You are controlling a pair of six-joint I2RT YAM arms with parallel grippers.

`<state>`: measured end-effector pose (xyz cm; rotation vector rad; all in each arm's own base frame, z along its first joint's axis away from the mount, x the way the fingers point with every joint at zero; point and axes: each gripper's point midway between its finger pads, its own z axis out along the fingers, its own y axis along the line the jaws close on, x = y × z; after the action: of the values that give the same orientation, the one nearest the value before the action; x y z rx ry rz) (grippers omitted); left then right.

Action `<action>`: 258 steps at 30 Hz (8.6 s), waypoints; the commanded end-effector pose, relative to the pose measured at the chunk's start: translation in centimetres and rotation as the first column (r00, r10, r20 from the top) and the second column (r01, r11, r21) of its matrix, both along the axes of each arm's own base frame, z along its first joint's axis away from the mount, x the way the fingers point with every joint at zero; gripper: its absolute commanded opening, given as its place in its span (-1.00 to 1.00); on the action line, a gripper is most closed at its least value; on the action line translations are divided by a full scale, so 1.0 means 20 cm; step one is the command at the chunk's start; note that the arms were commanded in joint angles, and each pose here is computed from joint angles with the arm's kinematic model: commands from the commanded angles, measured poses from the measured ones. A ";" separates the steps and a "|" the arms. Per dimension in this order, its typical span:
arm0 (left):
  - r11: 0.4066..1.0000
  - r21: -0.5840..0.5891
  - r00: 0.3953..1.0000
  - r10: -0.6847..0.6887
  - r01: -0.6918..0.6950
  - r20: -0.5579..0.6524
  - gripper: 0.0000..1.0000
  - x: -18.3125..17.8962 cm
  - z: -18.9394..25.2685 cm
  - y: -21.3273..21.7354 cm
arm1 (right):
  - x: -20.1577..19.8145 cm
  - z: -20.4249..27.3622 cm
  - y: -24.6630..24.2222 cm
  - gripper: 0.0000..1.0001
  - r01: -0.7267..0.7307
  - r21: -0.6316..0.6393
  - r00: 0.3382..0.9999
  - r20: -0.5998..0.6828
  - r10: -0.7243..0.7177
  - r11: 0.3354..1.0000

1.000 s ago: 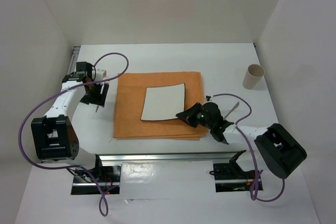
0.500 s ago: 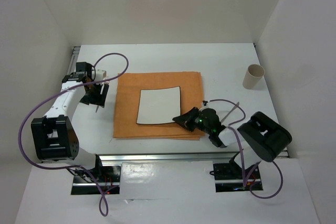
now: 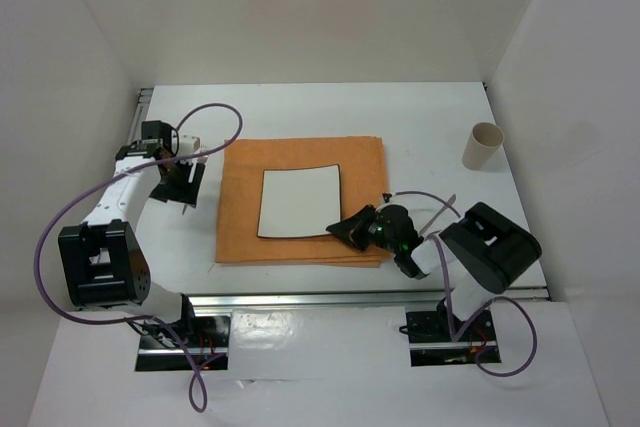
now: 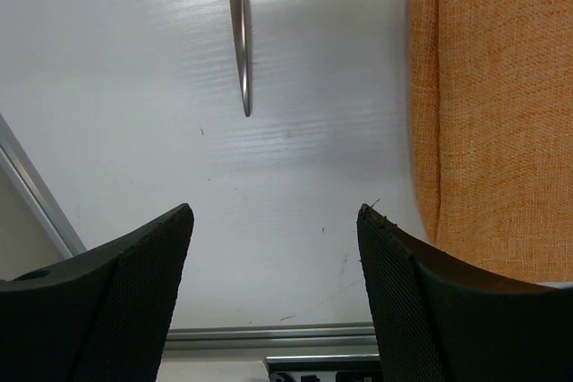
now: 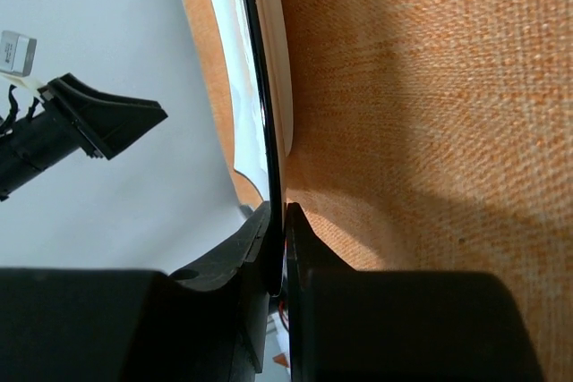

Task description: Set the dinner table for one person

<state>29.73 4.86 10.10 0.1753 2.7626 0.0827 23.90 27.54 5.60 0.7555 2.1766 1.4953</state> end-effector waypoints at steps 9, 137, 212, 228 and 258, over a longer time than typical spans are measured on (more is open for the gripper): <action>1.000 -0.011 0.999 -0.004 0.004 0.039 0.61 0.00 0.03 0.02 | 0.03 0.10 -0.04 -0.15 0.048 -0.094 0.999 0.016 -0.047 0.994; 0.980 -0.198 0.976 -0.046 0.003 -0.215 -1.00 0.46 -0.44 -0.06 | 0.14 0.78 -0.48 0.83 0.180 -0.732 0.965 0.261 0.027 0.657; 0.952 -0.276 0.988 0.148 -0.128 0.051 0.75 0.39 0.18 -0.59 | 1.22 0.69 -0.88 0.98 0.181 -0.845 0.983 0.160 -0.085 0.503; 0.961 -0.265 0.971 -0.010 0.075 0.239 0.78 0.33 0.47 -0.56 | 0.19 0.03 -1.31 0.92 0.037 -0.882 0.869 -0.205 -0.451 0.470; 0.967 -0.249 0.965 0.014 0.053 0.261 0.78 0.34 0.53 -0.49 | 0.28 -0.11 -1.39 -1.00 -0.032 -0.929 0.937 -0.156 -0.313 0.369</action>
<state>36.31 -5.49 18.90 0.1119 2.5288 -0.2484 27.50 0.60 1.39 0.8781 2.5965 -0.0226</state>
